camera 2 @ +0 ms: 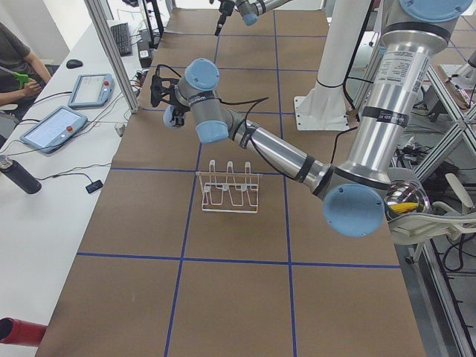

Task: Hang cup on cup holder
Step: 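Carry the cup with the left gripper over the wire rack onto a hook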

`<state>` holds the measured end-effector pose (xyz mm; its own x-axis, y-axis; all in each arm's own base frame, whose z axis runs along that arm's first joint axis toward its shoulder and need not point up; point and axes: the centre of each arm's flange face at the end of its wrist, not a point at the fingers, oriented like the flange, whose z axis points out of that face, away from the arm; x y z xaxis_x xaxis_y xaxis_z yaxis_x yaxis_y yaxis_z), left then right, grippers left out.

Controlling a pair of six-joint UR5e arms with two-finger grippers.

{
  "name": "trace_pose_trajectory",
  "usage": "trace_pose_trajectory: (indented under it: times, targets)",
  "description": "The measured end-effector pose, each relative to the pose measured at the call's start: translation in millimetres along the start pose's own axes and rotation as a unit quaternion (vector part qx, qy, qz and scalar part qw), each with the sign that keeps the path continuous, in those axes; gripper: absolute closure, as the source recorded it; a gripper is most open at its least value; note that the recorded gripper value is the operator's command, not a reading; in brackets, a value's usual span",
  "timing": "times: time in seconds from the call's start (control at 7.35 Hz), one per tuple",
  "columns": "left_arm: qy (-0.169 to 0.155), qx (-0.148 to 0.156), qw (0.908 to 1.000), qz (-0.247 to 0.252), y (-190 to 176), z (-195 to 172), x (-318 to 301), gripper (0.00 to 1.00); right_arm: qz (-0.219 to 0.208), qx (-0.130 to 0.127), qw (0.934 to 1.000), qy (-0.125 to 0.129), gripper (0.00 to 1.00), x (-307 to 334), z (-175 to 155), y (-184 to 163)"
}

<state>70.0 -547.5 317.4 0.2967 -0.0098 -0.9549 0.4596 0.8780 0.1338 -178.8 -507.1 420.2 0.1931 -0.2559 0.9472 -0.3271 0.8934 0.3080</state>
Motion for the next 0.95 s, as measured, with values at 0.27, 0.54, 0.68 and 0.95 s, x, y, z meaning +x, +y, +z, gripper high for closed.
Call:
trace_pose_trajectory:
  times: [0.27, 0.54, 0.68, 0.95]
  targets:
    - [-0.057, -0.031, 0.9977, -0.018, 13.3, -7.7, 6.1, 1.00, -0.037, -0.014, 0.9982, 0.045, 0.00, 30.1, -28.5, -16.4]
    - [-0.116, -0.081, 0.9886, -0.053, 33.5, -0.9, 11.7, 1.00, -0.066, -0.033, 0.9936, 0.085, 0.00, 56.0, -43.9, -22.6]
    - [-0.148, -0.113, 0.9796, -0.076, 45.6, 14.1, 9.9, 1.00, -0.076, -0.045, 0.9910, 0.101, 0.00, 65.9, -49.2, -24.9]
    - [-0.202, -0.169, 0.9593, -0.101, 58.9, 41.6, 18.6, 1.00, -0.087, -0.073, 0.9849, 0.131, 0.00, 86.4, -54.8, -23.0]
